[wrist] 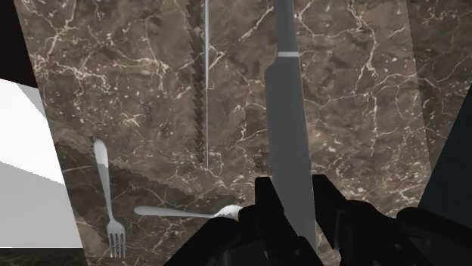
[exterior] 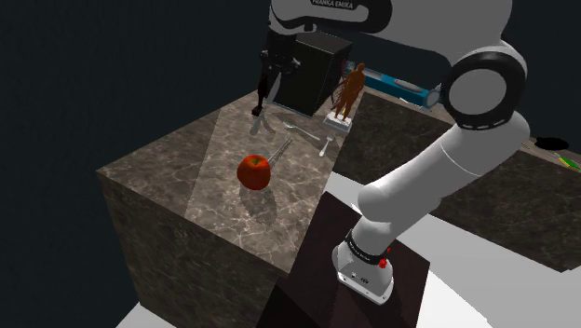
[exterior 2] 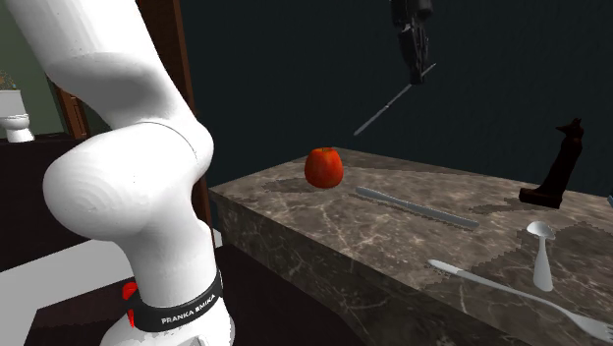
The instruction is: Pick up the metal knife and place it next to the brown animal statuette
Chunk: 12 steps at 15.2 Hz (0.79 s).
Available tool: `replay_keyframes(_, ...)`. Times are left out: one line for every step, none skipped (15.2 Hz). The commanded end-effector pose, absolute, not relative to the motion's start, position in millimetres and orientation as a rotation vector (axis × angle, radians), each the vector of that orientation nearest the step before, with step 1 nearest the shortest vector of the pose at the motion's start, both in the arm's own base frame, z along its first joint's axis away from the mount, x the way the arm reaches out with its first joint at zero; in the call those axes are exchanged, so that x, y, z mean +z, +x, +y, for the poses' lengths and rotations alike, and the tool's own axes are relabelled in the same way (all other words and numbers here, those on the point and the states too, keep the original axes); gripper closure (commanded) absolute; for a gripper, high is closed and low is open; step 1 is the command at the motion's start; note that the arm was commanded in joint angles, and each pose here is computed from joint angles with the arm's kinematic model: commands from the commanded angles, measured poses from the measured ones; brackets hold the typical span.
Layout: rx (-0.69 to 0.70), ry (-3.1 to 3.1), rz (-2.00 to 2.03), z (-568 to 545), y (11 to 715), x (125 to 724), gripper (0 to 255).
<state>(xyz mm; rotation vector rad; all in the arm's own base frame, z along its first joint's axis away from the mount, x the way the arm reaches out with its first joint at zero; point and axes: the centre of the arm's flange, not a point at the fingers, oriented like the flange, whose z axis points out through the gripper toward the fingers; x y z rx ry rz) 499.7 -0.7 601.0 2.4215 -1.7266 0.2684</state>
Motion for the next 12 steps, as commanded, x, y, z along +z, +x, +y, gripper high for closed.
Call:
replay_keyframes(0.269, 2.422, -1.727, -13, 523, 599, 255)
replay_keyframes(0.269, 2.422, -1.727, -19, 535, 599, 255)
replay_keyframes(0.269, 2.422, -1.727, -26, 546, 599, 255)
replay_keyframes(0.269, 2.422, -1.727, -32, 558, 599, 255)
replay_keyframes(0.269, 2.422, -1.727, -38, 569, 599, 255)
replay_keyframes(0.269, 2.422, -1.727, -45, 581, 599, 255)
replay_keyframes(0.269, 2.422, -1.727, -51, 592, 599, 255)
replay_keyframes(0.269, 2.422, -1.727, -58, 604, 599, 255)
replay_keyframes(0.269, 2.422, -1.727, -64, 616, 600, 255)
replay_keyframes(0.269, 2.422, -1.727, -74, 633, 600, 255)
replay_keyframes(0.269, 2.422, -1.727, -74, 633, 594, 255)
replay_keyframes(0.269, 2.422, -1.727, -74, 633, 589, 255)
